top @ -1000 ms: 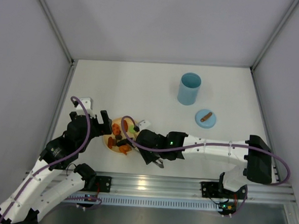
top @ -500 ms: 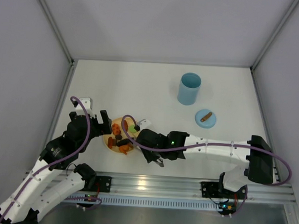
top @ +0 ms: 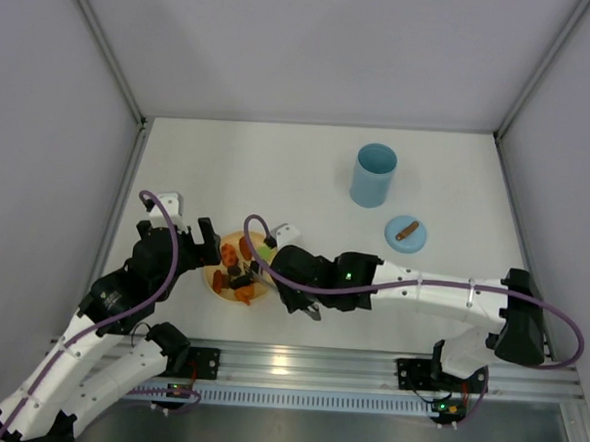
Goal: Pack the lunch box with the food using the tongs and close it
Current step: Pick up the fake food from the plate, then place the fake food in the packing box.
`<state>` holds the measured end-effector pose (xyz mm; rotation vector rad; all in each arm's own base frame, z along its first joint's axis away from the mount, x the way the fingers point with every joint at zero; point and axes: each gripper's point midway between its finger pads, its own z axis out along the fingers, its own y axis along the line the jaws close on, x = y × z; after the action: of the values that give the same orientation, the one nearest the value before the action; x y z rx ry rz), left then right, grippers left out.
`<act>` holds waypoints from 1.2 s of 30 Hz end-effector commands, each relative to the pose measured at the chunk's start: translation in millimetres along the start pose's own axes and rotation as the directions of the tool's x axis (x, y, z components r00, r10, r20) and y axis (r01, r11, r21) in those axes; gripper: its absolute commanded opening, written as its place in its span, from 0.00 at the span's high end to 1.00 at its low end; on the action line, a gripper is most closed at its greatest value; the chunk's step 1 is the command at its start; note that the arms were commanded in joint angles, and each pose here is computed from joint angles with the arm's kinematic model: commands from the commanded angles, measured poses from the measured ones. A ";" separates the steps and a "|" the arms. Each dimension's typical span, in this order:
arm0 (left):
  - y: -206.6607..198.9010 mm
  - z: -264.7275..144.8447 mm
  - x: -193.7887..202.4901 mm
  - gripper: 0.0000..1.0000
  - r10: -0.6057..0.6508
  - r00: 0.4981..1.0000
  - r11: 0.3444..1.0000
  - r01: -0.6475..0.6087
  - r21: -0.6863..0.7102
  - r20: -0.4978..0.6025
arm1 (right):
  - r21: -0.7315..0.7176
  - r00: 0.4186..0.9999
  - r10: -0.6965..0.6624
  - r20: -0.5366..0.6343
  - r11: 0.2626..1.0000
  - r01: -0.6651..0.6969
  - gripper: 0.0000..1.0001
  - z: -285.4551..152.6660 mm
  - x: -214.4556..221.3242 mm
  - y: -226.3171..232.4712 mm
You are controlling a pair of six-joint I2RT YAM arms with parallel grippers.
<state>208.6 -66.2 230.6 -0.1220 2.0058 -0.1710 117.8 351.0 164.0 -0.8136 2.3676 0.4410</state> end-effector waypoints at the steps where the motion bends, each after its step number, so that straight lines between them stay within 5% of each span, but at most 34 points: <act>1: -0.5 -1.1 -7.8 0.01 -0.021 0.999 1.000 0.021 0.000 0.034 | -0.007 0.995 0.026 0.101 1.000 -0.025 0.73 -26.6 -34.0 -3.2; 10: -0.6 -0.9 -7.2 0.01 -0.022 0.999 1.000 0.022 -0.001 0.033 | 0.040 0.972 0.105 0.211 0.992 -0.116 0.73 -62.4 -85.8 -62.4; 19: -2.3 -1.2 -7.4 0.01 -0.018 0.999 1.000 0.018 0.007 0.034 | 0.198 0.876 0.276 0.395 0.906 -0.375 0.72 -111.9 -146.0 -205.1; 24: -2.4 -1.3 -7.1 0.01 -0.019 0.999 1.000 0.019 0.007 0.033 | 0.234 0.840 0.351 0.414 0.851 -0.471 0.75 -102.1 -152.7 -263.9; 36: -3.7 -1.1 -6.0 0.01 -0.016 0.999 1.000 0.015 0.010 0.029 | 0.248 0.824 0.401 0.399 0.818 -0.518 0.72 -89.5 -149.2 -298.8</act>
<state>207.6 -68.7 230.4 -0.1094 2.0071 -0.1767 357.3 147.4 261.7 0.0362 2.3088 0.2582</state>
